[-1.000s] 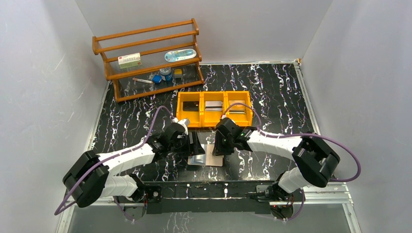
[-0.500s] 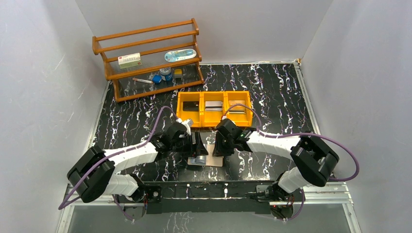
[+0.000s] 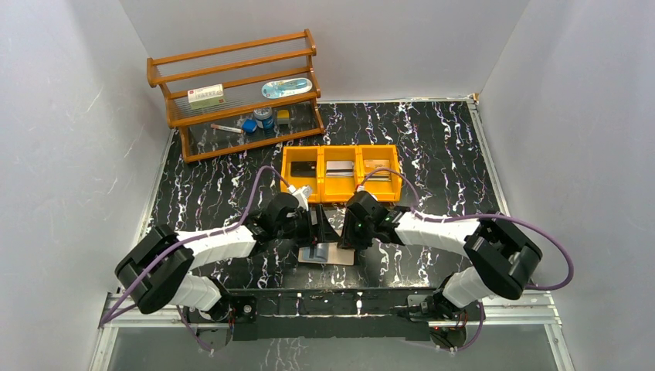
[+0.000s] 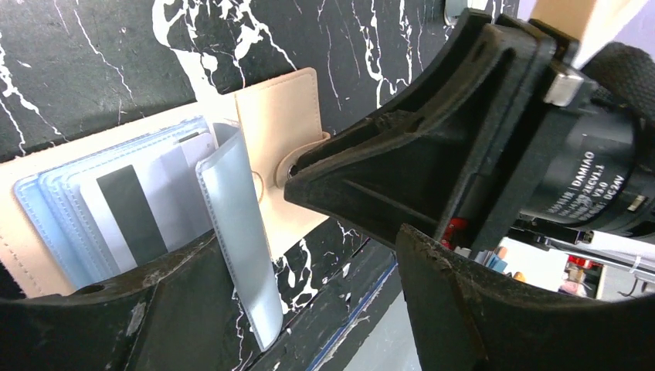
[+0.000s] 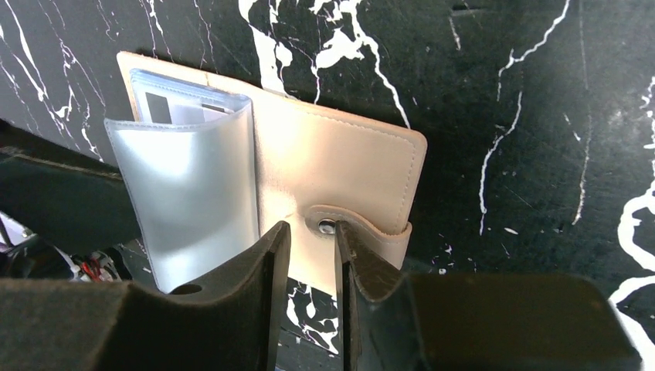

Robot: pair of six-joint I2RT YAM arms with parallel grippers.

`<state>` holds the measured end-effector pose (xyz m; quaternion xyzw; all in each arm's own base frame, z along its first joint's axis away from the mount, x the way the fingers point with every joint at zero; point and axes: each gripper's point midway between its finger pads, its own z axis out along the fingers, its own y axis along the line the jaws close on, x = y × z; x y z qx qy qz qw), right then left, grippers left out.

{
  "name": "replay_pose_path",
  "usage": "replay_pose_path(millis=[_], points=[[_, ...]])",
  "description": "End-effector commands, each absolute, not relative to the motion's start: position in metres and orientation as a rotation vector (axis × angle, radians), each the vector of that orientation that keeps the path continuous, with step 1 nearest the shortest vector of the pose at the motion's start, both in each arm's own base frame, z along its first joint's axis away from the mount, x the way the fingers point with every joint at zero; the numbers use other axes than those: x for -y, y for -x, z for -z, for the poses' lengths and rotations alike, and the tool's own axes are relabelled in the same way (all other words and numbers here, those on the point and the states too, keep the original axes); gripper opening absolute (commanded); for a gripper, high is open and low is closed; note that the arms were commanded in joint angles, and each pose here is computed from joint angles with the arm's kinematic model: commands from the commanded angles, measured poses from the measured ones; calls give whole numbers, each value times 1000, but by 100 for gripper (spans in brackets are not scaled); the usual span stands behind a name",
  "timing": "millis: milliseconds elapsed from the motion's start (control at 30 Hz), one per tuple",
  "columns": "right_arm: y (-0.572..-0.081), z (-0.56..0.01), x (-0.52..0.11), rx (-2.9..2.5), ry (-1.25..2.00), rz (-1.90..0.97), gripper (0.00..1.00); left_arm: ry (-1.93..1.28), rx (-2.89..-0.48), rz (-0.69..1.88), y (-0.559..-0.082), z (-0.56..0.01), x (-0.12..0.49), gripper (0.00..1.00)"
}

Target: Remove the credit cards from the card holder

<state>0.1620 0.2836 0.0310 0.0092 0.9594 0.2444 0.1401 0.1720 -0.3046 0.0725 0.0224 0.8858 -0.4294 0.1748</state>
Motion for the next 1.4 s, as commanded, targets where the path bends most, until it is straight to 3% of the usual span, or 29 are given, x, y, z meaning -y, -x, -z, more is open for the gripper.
replay_pose_path(millis=[0, 300, 567, 933, 1233, 1367], points=[[-167, -41, -283, -2699, -88, -763, 38, -63, -2485, 1307, -167, -77, 313, 71], [-177, -77, -280, -2581, -140, -827, 40, -78, -2467, 1354, -166, -81, 322, 69], [-189, -84, -226, -2490, -378, -575, 40, -102, -2508, 1333, -163, -68, 331, 62], [-184, -98, -228, -2427, -372, -711, 43, -129, -2606, 1220, -158, -37, 340, 58], [-187, -105, -276, -2497, -195, -934, 23, -136, -2600, 1129, -156, -35, 328, 41], [-191, -112, -292, -2500, -126, -1010, 21, -196, -2608, 1169, -149, -37, 331, 38]])
